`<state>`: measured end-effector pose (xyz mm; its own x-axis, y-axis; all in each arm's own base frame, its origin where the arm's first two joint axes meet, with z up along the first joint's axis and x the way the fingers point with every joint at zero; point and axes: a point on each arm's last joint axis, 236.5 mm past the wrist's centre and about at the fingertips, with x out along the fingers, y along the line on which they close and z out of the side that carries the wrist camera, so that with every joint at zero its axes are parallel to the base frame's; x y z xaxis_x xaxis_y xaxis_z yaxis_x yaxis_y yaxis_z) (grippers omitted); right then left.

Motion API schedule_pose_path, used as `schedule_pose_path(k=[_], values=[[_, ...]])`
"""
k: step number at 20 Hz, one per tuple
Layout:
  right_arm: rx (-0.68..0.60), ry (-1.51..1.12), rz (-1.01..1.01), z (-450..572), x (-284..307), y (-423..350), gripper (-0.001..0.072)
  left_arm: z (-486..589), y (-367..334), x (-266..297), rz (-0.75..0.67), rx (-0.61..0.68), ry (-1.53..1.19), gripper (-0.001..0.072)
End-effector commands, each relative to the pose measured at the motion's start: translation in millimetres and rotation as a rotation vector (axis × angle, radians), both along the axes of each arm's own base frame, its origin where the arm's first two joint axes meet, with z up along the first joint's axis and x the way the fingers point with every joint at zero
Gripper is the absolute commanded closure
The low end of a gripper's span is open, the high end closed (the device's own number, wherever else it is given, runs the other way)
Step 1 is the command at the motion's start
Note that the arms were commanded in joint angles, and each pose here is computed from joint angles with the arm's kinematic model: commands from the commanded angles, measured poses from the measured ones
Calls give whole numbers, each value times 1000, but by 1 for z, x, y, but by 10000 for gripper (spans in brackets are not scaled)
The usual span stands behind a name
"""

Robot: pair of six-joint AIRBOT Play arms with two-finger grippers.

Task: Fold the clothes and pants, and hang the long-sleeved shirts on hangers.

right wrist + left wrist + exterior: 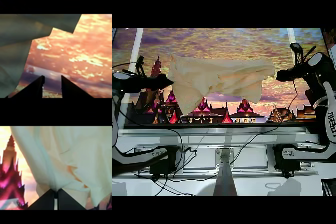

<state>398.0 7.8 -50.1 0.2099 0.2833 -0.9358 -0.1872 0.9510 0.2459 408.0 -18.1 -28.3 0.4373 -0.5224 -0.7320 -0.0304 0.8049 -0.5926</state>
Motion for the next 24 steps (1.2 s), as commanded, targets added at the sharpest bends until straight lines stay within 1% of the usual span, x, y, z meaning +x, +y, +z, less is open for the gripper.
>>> schedule_pose_path(k=[1,2,3,4,8,10,12,13,14,15,16,17,18,19,20,21,24], values=[[266,190,48,-14,-55,60,471,31,-2,3,-21,13,-64,693],[368,210,35,-13,-63,80,445,33,-2,2,-22,14,-68,693],[438,220,11,-13,-67,94,344,33,-3,2,-26,12,-65,693],[469,223,-19,-17,-69,100,245,32,-3,1,-27,11,-63,693],[414,231,-134,-44,-69,90,243,32,-3,1,-26,10,-63,693],[407,229,-164,-49,-68,88,244,32,-3,1,-26,10,-63,693],[407,220,-202,-54,-61,86,268,32,-3,1,-26,10,-63,693],[412,225,-230,-57,-58,87,268,32,-3,1,-26,10,-63,693],[409,235,-248,-61,-57,88,288,32,-3,1,-26,10,-63,693],[403,241,-246,-65,-58,91,332,32,-3,1,-26,10,-63,693],[396,237,-238,-68,-57,95,337,32,-3,1,-25,10,-63,693],[380,215,-225,-70,-53,99,407,32,-3,1,-25,10,-63,693],[363,182,-214,-71,-47,102,517,32,-3,2,-25,10,-63,693],[349,142,-195,-69,-38,103,552,32,-3,2,-25,10,-63,693],[340,117,-185,-65,-32,102,632,32,-3,1,-25,10,-63,693],[336,97,-171,-58,-24,102,697,32,-3,2,-25,9,-63,693],[271,18,-95,-33,-4,90,697,44,-8,9,6,-51,-89,693]])
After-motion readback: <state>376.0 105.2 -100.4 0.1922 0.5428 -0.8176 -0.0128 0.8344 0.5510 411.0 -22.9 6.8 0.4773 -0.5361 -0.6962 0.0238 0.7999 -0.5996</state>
